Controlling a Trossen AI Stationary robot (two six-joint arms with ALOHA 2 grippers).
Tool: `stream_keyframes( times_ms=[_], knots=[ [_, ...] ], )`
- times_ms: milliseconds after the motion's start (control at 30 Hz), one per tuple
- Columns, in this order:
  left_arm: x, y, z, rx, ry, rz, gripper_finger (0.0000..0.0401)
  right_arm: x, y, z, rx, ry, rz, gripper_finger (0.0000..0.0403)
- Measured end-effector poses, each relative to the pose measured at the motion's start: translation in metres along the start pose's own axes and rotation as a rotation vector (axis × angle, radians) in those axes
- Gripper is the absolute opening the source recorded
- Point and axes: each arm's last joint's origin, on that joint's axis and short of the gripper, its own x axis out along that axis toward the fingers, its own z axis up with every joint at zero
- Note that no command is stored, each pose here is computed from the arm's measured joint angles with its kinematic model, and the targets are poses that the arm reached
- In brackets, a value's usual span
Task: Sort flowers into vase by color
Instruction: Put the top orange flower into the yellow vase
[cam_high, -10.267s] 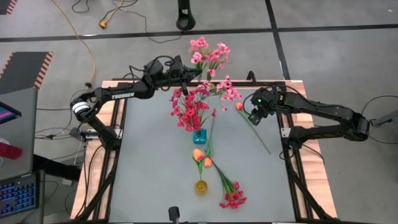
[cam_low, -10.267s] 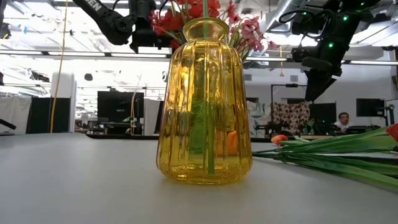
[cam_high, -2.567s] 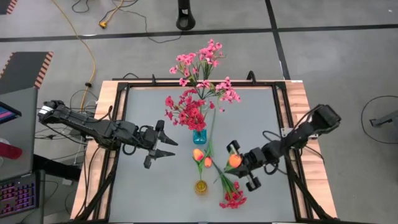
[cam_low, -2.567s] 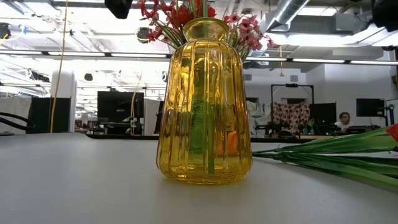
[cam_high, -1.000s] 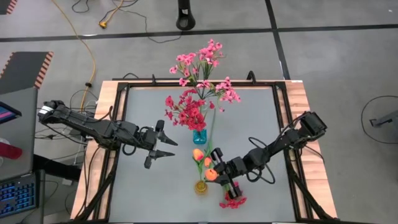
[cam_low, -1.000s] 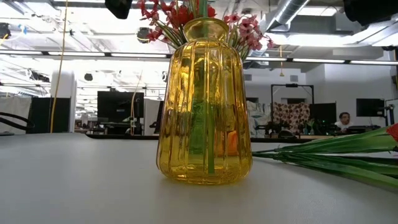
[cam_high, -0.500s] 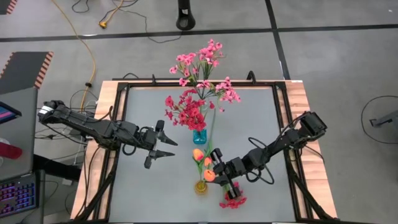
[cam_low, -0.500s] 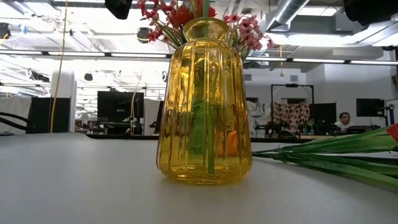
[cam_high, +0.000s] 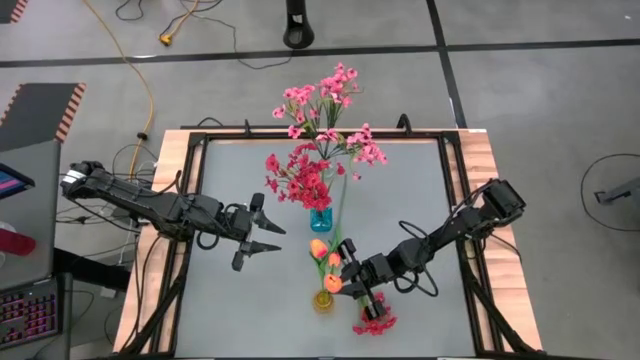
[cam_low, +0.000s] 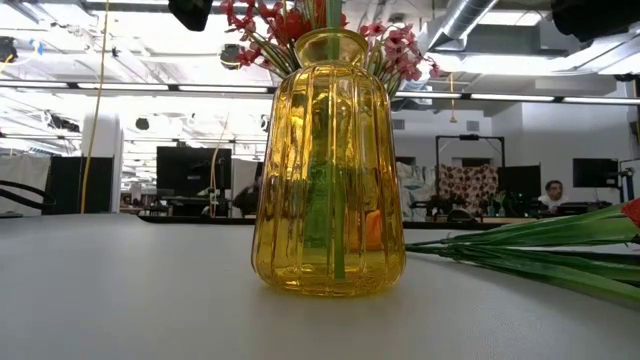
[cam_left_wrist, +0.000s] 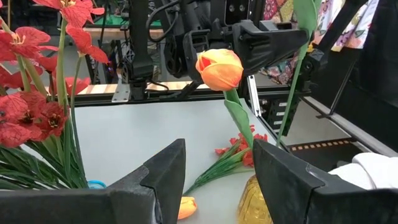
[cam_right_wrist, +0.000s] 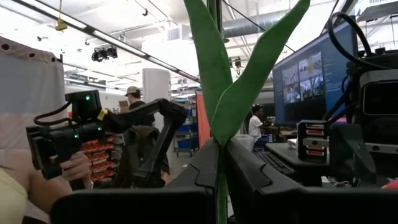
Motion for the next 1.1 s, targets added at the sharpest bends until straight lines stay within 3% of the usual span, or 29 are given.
stream_keyframes(
  times_ms=[467,900,1100],
  knots=[
    [0.0000,0.0000,0.0000,0.000,0.000,0.000,0.0174,0.0004,-0.0069,0.0002,0.052,-0.002,-0.017,0.0053],
    [0.0000,0.0000,0.0000,0.000,0.000,0.000,0.0174,0.0004,-0.0069,0.0002,0.052,-0.003,-0.017,0.0159],
    [0.0000,0.0000,-0.0003,0.000,0.003,0.000,0.0174,0.0004,-0.0069,0.0016,0.050,-0.006,-0.017,0.0182]
  ],
)
